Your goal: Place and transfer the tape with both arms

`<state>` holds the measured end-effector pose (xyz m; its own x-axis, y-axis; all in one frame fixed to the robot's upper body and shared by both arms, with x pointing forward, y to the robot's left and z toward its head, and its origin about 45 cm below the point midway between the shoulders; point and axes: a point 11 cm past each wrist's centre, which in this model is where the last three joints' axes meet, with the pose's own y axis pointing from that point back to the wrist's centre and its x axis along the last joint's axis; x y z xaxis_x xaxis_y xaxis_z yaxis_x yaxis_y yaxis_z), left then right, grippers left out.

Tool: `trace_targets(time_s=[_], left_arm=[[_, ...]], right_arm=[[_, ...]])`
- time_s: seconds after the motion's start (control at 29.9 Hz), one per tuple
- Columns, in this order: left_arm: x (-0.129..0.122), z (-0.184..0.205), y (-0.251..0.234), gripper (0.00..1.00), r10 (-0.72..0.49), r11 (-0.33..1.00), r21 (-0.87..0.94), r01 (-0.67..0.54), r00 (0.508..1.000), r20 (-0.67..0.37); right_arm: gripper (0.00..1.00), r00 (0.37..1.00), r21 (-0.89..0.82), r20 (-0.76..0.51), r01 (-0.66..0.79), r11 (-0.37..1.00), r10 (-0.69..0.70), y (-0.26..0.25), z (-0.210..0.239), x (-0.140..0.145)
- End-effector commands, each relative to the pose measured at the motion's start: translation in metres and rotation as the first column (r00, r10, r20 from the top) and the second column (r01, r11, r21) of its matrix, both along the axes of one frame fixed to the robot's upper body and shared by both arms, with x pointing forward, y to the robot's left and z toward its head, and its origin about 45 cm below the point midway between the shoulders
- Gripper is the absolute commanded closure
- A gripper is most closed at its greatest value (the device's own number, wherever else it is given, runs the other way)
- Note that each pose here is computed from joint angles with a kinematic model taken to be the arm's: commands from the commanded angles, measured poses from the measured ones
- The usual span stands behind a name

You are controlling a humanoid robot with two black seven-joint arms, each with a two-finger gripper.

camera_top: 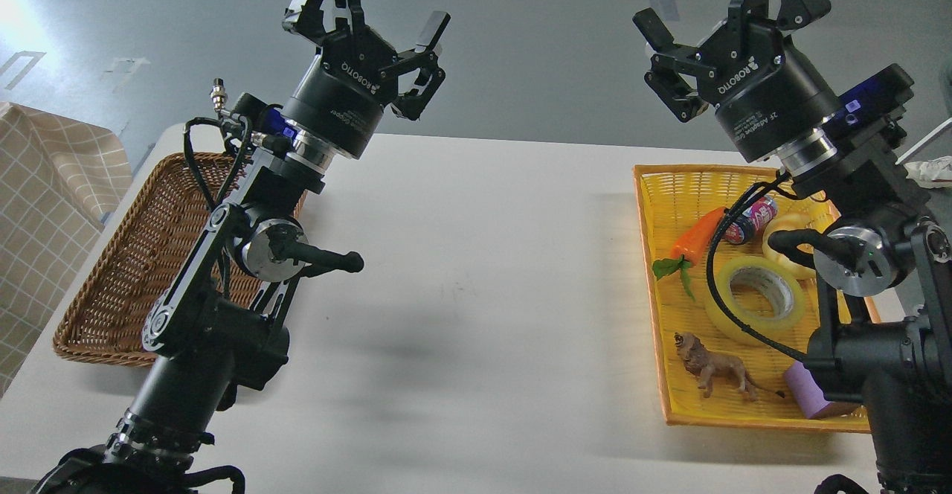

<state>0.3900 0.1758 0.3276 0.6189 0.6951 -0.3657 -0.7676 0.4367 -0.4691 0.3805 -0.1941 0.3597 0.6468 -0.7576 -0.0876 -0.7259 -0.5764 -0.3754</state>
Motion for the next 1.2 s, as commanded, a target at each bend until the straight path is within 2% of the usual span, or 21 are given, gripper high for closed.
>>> trace_targets(time_s=[0.0, 1.17], left_arm=[[0.0001, -0.0009, 0.0002, 0.02, 0.001, 1.000, 0.001, -0.001, 1.000, -0.002], [0.0002, -0.0003, 0.0012, 0.02, 0.002, 1.000, -0.004, -0.002, 1.000, -0.001]], right_arm=[[0.00, 1.000, 0.000, 0.001, -0.001, 1.000, 0.001, 0.0001, 0.0000, -0.0001], [0.00, 1.000, 0.001, -0.009, 0.003, 1.000, -0.003, -0.0011, -0.0039, -0.0005]])
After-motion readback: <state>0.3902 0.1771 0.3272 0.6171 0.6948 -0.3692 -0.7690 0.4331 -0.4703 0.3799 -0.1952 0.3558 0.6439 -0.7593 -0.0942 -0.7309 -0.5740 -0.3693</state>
